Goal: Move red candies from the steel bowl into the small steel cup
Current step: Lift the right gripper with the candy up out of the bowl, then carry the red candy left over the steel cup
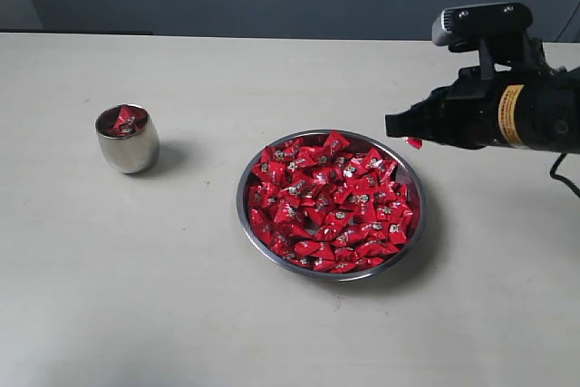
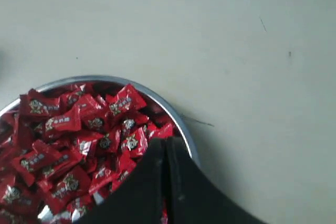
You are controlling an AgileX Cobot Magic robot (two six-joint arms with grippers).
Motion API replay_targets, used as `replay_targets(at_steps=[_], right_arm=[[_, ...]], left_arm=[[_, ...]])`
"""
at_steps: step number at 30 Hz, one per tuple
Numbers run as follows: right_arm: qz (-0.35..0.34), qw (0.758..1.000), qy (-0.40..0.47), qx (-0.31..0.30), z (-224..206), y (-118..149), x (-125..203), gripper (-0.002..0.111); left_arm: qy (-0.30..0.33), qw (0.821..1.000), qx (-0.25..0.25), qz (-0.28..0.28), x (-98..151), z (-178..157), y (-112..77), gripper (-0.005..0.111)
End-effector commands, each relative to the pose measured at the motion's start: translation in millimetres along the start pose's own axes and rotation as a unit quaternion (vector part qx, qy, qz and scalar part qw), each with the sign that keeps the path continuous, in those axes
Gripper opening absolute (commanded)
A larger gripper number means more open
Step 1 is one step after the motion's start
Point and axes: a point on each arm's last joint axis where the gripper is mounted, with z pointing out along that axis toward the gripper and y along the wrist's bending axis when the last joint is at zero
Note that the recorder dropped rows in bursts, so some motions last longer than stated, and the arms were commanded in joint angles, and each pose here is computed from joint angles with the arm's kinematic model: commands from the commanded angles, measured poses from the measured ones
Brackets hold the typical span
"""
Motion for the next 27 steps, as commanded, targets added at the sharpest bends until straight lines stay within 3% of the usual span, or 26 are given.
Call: replay_targets(at_steps=[1, 15, 19, 27], right_arm=[[0.004, 1.000, 0.009, 0.014, -8, -4, 15, -0.001], [-0.010, 0.999, -0.006, 0.052, -10, -11, 8, -0.001], [-0.013, 1.000, -0.002, 0.028, 13, -6, -9, -0.001], [-0.040, 0.994, 0.008, -0.104, 70, 18, -43, -0.001]], left_arm=[[0.000, 1.000, 0.000, 0.000, 1, 0, 0.0, 0.000], [0.000, 1.000, 0.000, 0.000, 1, 0, 0.0, 0.000], [0.000, 1.000, 0.000, 0.000, 1, 0, 0.0, 0.000], [0.000, 1.000, 0.000, 0.000, 1, 0, 0.0, 0.000]])
